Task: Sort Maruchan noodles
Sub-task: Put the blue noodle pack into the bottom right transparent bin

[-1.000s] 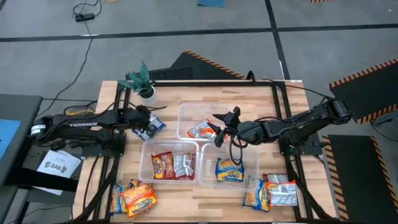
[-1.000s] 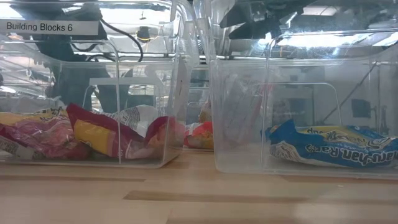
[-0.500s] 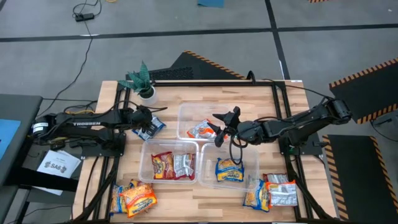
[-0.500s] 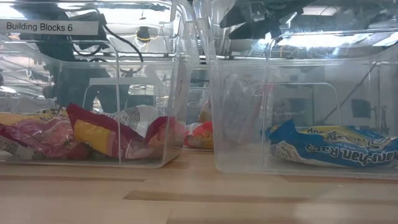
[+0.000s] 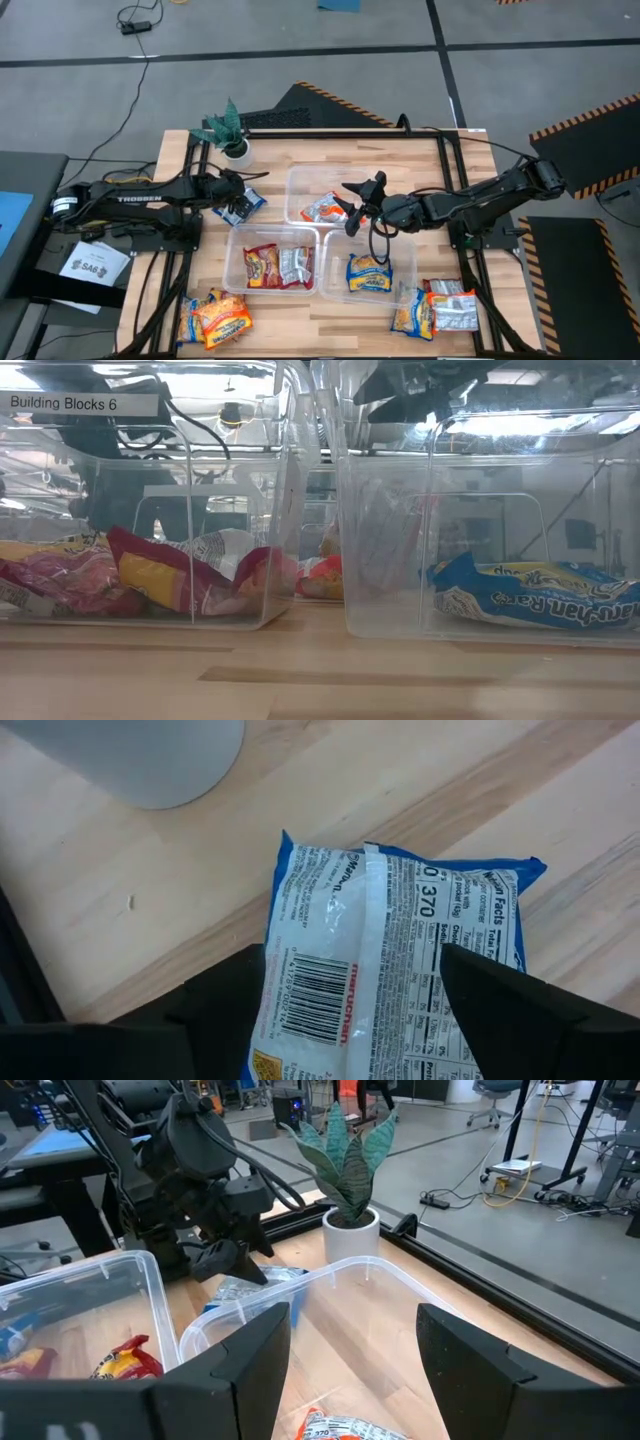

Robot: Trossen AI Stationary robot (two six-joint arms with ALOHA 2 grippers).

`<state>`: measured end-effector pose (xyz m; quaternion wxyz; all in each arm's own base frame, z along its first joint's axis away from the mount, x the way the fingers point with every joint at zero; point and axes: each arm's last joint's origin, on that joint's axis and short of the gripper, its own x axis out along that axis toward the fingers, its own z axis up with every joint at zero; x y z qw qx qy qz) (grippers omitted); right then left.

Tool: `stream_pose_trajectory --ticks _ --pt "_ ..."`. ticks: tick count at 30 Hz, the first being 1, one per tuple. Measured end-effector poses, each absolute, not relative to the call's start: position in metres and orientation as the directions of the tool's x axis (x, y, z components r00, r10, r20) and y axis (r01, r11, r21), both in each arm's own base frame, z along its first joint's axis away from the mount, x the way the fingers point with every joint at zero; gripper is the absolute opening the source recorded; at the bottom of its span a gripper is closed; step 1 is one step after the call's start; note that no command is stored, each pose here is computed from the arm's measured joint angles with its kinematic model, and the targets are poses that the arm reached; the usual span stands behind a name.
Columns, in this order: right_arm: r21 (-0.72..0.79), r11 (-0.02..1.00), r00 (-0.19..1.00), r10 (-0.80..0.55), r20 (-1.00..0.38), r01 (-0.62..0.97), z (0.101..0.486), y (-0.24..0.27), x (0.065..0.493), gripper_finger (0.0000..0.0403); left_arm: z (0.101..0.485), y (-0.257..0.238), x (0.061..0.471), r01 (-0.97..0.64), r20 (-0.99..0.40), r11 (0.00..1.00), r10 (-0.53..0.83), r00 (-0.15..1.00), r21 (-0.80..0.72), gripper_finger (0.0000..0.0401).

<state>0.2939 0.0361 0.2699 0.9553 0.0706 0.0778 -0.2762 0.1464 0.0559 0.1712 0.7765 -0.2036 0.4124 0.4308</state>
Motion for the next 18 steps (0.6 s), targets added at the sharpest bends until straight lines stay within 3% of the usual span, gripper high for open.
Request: stream_pose_trajectory --ticks 18 --pt "0.114 0.833 0.835 -0.517 -0.189 0.542 0.27 0.036 0.294 0.024 0.14 0.065 0.158 -0.851 -0.899 0.521 0.401 0.173 0.068 0.0291"
